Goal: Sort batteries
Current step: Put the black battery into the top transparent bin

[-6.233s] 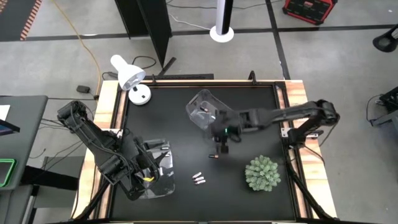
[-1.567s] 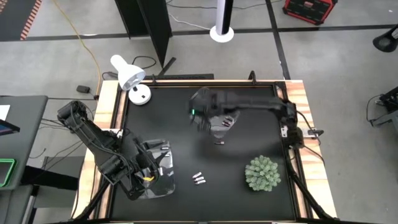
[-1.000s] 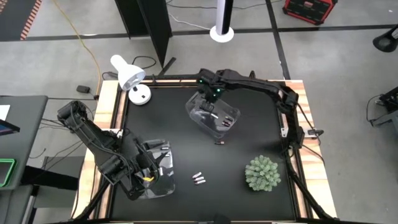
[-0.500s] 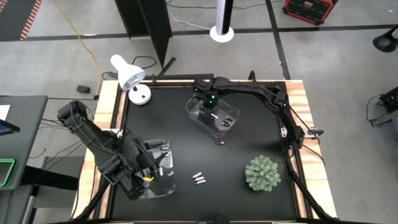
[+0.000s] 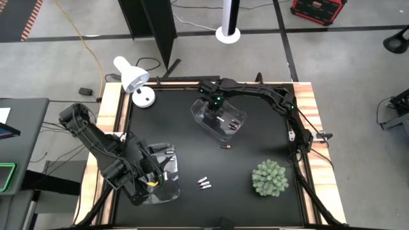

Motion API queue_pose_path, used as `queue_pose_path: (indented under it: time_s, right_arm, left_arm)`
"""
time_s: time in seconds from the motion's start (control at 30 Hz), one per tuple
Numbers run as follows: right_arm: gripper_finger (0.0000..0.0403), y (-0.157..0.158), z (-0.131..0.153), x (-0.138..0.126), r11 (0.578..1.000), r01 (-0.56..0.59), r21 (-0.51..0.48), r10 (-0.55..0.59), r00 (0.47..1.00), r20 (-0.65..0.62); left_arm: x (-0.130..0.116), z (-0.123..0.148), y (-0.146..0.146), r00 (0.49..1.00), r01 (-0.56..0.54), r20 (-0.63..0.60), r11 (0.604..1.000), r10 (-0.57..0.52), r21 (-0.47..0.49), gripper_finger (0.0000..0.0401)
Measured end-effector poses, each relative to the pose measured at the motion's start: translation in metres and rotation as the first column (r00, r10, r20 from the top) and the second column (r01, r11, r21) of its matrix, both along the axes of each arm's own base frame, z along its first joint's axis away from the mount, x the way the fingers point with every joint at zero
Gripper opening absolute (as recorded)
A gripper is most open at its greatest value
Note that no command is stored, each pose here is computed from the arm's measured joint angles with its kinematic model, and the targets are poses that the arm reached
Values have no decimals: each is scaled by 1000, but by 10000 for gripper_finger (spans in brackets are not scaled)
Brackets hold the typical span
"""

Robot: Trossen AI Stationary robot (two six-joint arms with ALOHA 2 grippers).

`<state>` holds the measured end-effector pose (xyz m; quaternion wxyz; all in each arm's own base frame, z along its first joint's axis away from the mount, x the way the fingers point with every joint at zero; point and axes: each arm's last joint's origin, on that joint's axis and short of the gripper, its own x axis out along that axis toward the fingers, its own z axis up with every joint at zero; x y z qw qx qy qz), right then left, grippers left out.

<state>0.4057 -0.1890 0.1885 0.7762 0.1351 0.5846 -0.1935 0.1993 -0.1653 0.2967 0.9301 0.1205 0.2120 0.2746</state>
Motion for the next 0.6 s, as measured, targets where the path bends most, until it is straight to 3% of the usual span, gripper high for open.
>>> queue_pose_path:
  time_s: [0.37,0.6]
  right_arm:
    - [85,-1,1,2,1000,-17,-14,18,1000,17]
    - [135,-1,1,2,999,-5,-34,5,1000,8]
  left_arm:
    - [0,0,0,1000,0,0,1000,0,0,177]
    - [0,0,0,1000,0,0,1000,0,0,177]
